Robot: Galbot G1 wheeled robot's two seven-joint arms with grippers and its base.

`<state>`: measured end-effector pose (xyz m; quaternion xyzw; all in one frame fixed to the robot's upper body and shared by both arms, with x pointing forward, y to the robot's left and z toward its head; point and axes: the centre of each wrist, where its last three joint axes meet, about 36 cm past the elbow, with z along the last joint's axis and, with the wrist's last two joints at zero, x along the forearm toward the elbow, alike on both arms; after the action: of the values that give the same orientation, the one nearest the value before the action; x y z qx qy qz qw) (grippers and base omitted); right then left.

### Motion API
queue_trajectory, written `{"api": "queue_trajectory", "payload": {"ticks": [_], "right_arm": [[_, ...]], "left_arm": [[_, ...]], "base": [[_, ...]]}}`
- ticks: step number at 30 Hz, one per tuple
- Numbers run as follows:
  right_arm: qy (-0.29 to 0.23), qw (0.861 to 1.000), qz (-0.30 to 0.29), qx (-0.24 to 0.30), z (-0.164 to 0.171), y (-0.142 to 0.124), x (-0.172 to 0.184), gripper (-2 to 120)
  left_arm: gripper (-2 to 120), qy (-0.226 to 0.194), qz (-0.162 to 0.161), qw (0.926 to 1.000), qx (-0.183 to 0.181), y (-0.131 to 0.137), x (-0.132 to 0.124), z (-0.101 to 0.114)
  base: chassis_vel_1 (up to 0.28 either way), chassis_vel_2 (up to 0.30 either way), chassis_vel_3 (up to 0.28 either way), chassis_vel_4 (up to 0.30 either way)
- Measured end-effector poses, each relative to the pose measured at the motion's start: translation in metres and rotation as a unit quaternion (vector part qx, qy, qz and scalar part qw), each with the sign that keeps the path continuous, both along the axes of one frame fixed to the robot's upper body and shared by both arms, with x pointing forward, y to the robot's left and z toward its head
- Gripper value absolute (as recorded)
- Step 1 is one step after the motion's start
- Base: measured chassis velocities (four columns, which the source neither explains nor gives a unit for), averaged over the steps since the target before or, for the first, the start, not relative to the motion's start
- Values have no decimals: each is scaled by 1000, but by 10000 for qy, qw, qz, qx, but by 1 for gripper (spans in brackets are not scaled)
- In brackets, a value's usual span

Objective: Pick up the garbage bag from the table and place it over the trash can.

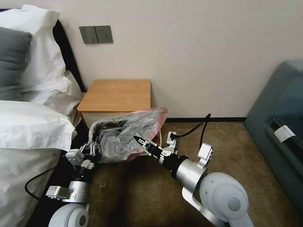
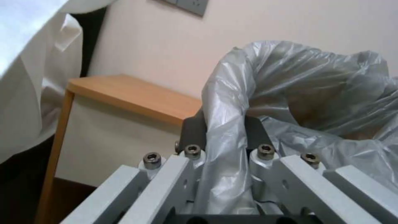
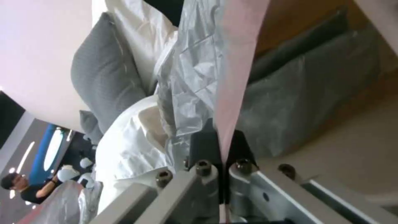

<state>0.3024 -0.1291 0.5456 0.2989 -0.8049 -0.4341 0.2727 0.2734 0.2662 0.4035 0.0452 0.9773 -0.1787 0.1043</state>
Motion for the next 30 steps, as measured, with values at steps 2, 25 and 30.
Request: {"api": "queue_trajectory", "payload": {"ticks": [2,25,30], "right_arm": [[-15,10000,-15,-2,0,0,-1,0],[145,9992,-9,-374,-6,-21,-20,0],[154,9988,-4,-458,-10,-24,-18,0]], "left_arm": [[8,10,25,10000,-8,1,0,0],[8,142,377,9985,-379,18,6,4],[8,158,360,9982,-447,19,6,7]], "base": [[0,0,0,0],[0,0,0,0],[0,0,0,0]]}}
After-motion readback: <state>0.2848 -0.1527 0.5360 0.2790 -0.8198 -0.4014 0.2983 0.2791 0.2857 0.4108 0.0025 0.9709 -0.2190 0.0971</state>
